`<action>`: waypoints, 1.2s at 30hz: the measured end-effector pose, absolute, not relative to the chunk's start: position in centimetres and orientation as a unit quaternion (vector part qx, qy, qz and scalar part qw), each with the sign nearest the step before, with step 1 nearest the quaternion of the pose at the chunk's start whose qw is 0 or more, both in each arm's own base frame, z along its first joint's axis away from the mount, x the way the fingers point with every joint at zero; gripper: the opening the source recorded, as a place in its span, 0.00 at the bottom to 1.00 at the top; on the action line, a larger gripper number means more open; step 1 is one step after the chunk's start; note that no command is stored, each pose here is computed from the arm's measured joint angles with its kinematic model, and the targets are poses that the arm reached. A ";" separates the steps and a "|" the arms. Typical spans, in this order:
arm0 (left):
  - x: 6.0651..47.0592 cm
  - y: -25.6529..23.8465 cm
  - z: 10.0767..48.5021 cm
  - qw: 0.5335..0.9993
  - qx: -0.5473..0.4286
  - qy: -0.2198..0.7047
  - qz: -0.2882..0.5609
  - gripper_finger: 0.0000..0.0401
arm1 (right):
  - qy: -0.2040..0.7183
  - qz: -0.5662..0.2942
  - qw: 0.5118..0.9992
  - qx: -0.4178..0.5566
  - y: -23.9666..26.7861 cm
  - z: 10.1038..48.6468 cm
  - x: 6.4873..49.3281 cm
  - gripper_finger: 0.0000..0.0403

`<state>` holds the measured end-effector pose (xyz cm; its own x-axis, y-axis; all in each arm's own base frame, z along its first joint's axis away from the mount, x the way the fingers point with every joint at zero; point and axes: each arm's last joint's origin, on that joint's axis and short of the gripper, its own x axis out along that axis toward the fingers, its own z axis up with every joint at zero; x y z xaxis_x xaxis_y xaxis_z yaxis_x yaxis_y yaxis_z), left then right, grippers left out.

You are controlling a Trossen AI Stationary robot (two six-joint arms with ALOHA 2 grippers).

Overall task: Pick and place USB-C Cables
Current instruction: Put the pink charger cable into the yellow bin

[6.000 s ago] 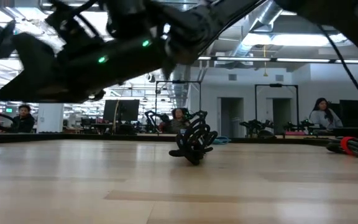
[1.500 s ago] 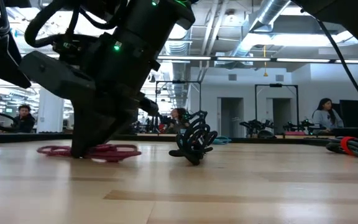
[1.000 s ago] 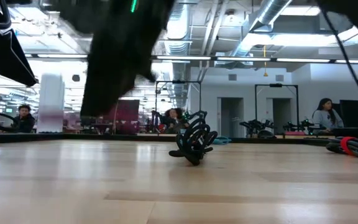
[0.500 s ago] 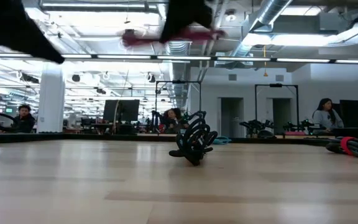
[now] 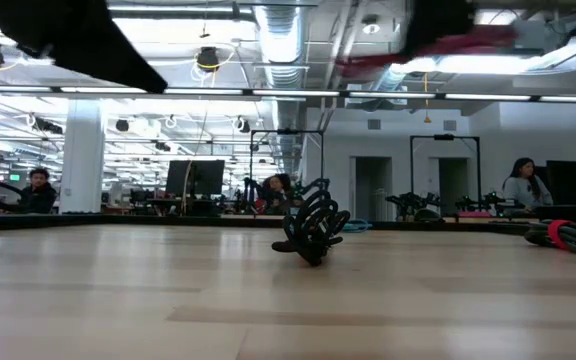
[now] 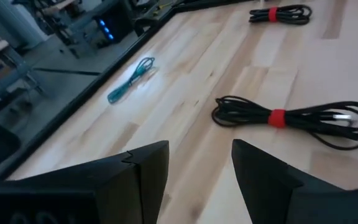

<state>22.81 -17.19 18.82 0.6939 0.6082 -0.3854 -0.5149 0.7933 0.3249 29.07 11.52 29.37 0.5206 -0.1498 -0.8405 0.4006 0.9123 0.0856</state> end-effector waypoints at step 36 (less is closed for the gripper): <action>31.3 -9.5 18.3 0.972 0.099 0.211 0.019 0.42 | 0.619 -0.376 0.594 0.351 22.1 28.9 11.2 0.03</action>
